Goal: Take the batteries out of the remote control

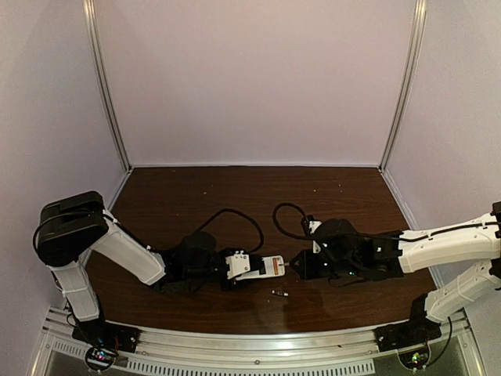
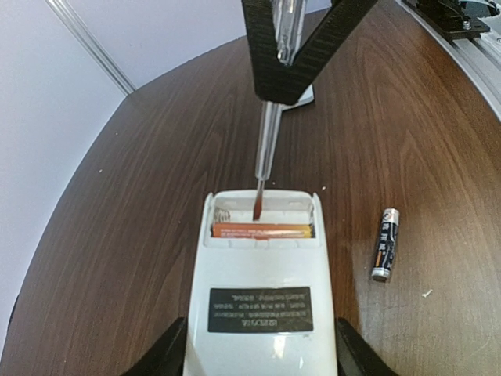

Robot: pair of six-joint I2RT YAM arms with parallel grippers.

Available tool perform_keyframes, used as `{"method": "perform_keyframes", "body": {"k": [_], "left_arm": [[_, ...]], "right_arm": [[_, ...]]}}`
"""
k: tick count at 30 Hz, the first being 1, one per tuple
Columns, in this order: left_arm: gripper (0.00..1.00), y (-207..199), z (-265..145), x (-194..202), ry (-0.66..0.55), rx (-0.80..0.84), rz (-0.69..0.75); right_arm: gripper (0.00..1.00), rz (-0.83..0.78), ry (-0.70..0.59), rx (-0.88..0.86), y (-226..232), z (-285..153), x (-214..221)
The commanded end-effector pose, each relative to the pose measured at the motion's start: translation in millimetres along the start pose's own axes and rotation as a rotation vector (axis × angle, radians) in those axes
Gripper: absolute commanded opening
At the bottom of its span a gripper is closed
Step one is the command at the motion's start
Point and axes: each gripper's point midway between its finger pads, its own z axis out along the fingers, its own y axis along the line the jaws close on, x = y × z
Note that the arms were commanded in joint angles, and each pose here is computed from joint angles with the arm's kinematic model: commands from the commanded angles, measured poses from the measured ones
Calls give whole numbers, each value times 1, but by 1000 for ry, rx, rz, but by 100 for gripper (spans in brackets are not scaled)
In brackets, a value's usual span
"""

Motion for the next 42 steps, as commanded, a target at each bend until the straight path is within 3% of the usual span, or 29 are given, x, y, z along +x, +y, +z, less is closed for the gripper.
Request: {"method": "perform_keyframes", "body": {"k": [1, 13, 27, 42], "left_arm": [[0, 4, 2, -23, -87, -11, -1], [0, 6, 1, -25, -99, -12, -18], [0, 21, 7, -29, -80, -54, -110], [0, 18, -5, -27, -93, -51, -179]], "right_arm": [[0, -19, 17, 85, -25, -6, 4], [0, -34, -12, -29, 1, -42, -15], [0, -20, -54, -44, 7, -79, -34], [0, -19, 98, -164, 39, -62, -2]]}}
